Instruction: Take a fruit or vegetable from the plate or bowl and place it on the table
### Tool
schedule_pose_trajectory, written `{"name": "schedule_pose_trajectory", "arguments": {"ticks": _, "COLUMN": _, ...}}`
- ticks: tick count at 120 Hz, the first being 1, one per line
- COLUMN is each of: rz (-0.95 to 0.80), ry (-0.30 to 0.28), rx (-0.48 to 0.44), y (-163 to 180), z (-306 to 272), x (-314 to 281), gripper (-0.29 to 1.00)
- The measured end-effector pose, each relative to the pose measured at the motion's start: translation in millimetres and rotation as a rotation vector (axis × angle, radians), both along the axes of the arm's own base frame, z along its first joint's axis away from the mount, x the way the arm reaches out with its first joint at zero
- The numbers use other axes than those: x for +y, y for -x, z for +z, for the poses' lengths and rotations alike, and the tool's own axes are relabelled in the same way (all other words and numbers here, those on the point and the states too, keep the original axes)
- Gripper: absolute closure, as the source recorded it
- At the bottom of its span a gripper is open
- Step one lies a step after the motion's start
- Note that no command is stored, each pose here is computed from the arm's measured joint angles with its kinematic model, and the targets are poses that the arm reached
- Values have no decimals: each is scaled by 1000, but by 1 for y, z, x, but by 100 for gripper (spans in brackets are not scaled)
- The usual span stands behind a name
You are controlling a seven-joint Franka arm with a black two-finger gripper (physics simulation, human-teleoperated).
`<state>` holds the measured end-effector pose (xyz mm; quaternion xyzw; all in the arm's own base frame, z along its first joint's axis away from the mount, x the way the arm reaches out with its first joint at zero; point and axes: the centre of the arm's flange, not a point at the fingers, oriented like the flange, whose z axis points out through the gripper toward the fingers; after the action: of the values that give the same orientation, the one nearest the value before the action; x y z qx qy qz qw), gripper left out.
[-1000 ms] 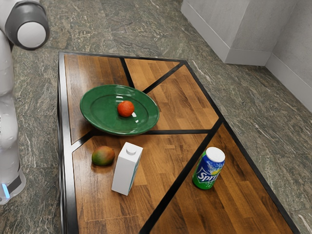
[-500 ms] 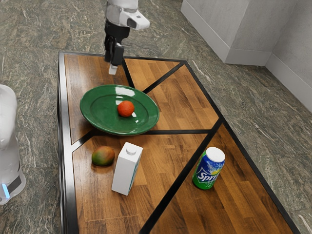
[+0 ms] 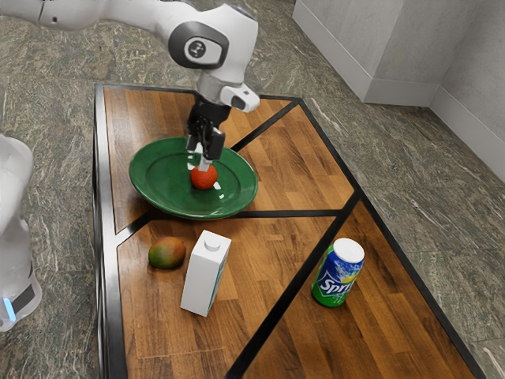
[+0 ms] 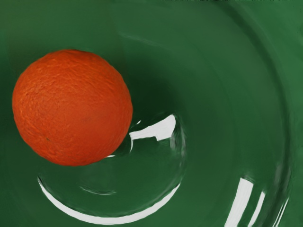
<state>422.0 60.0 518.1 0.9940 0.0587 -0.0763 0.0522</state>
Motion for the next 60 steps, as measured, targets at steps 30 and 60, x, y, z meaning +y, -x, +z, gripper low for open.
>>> {"name": "schedule_pose_trajectory", "arguments": {"ticks": 30, "rz": 38, "ry": -13, "rx": -17, "y": 5, "z": -3, "x": 4, "gripper": 2}}
{"name": "schedule_pose_trajectory", "arguments": {"ticks": 60, "rz": 133, "ry": -56, "rx": -24, "y": -24, "z": -40, "x": 38, "gripper": 2}}
